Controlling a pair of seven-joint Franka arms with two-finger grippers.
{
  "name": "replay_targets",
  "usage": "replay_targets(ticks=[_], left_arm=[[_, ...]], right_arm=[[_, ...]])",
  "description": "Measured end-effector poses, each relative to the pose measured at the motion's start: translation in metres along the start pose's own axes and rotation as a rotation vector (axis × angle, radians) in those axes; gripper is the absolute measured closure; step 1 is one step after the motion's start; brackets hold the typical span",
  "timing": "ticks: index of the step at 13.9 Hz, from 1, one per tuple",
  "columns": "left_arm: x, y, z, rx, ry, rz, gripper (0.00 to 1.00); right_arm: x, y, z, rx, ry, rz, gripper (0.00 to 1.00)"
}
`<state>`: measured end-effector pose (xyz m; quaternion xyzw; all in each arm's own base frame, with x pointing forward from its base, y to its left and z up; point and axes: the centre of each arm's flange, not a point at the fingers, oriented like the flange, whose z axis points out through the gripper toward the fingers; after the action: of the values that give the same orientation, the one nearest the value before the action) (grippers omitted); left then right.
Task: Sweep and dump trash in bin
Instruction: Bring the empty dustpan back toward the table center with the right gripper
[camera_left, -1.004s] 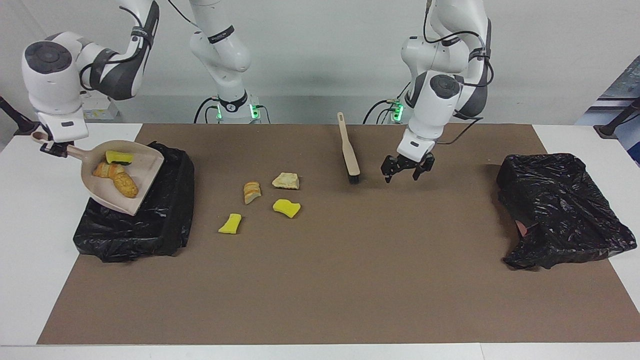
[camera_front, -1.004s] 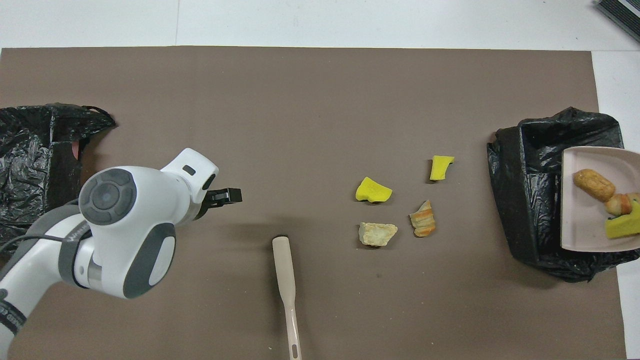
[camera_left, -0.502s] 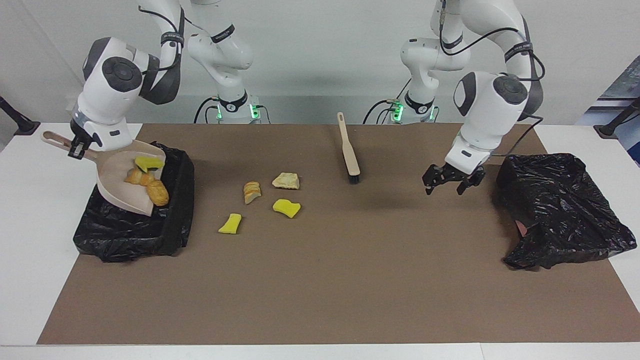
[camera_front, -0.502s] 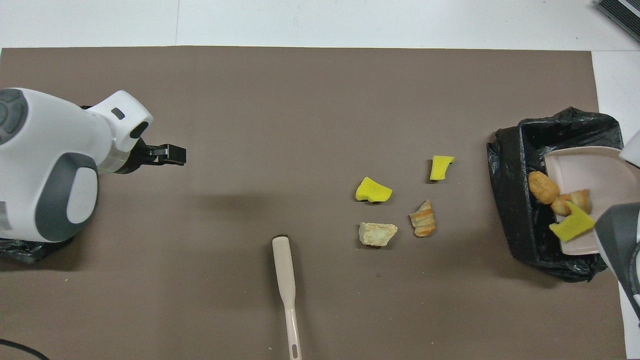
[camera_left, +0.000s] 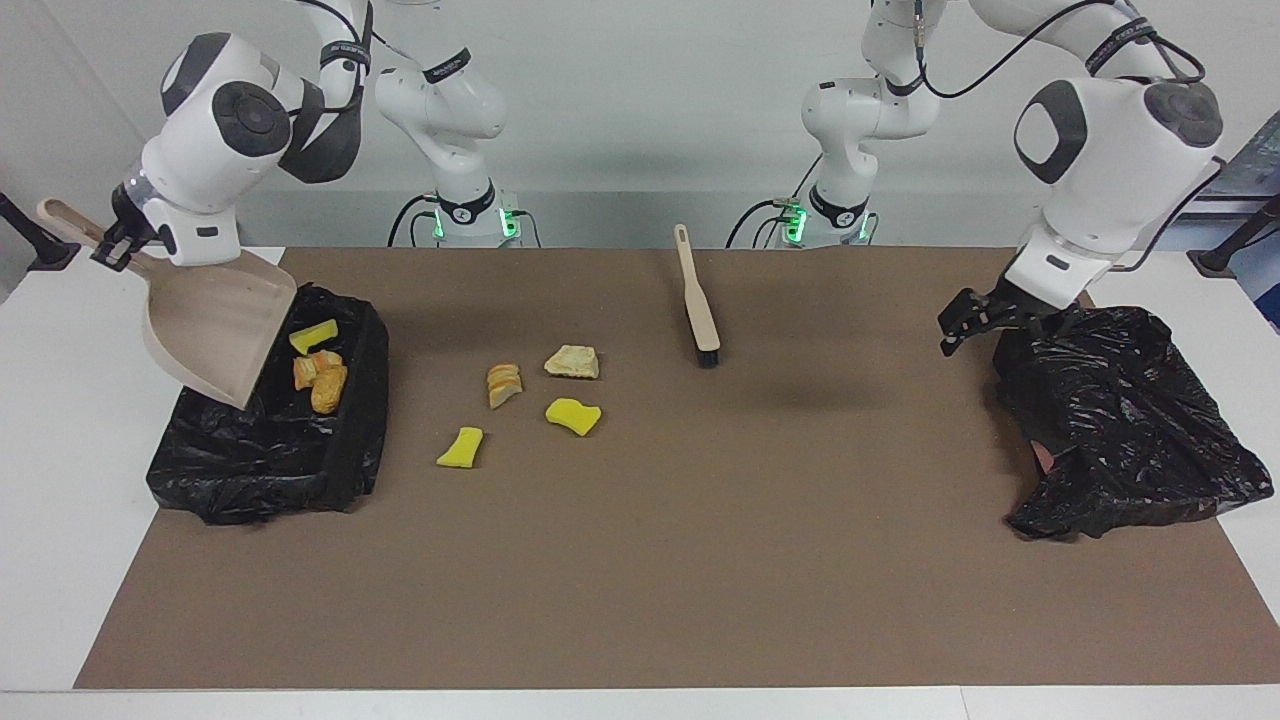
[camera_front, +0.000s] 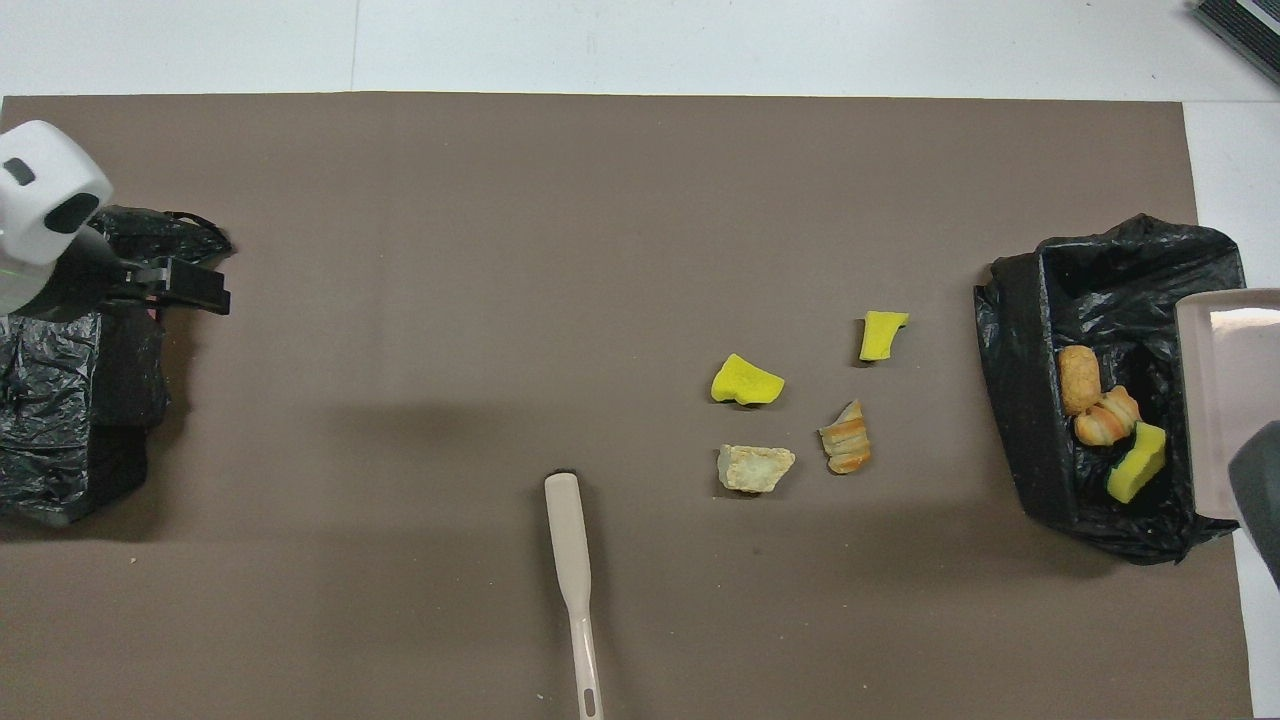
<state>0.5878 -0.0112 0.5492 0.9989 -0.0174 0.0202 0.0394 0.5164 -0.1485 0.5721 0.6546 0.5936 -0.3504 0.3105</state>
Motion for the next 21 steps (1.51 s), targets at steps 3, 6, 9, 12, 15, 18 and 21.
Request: replay_targets(ticks=[3, 6, 9, 12, 15, 18, 21], left_arm=[[0.001, -0.010, -0.014, -0.014, 0.017, -0.039, 0.00], [-0.005, 0.005, -0.025, -0.015, -0.013, -0.027, 0.00], [-0.020, 0.011, -0.048, 0.019, -0.057, 0.002, 0.00], [-0.031, 0.023, -0.059, 0.023, -0.062, 0.030, 0.00], [-0.035, 0.024, -0.060, 0.024, -0.074, 0.055, 0.00], [-0.038, 0.024, -0.061, 0.024, -0.082, 0.075, 0.00], [-0.039, 0.024, -0.060, 0.024, -0.085, 0.079, 0.00]], right_arm=[[0.018, 0.001, -0.037, 0.005, 0.002, 0.086, 0.69], [0.042, -0.002, -0.058, 0.052, 0.069, 0.260, 0.69], [0.070, -0.005, -0.083, 0.092, 0.189, 0.450, 0.69], [0.098, -0.002, -0.113, 0.148, 0.321, 0.610, 0.69], [0.160, 0.007, -0.161, 0.214, 0.418, 0.756, 0.69], [0.231, 0.020, -0.207, 0.373, 0.505, 0.929, 0.69], [0.276, 0.038, -0.254, 0.520, 0.576, 1.100, 0.69]])
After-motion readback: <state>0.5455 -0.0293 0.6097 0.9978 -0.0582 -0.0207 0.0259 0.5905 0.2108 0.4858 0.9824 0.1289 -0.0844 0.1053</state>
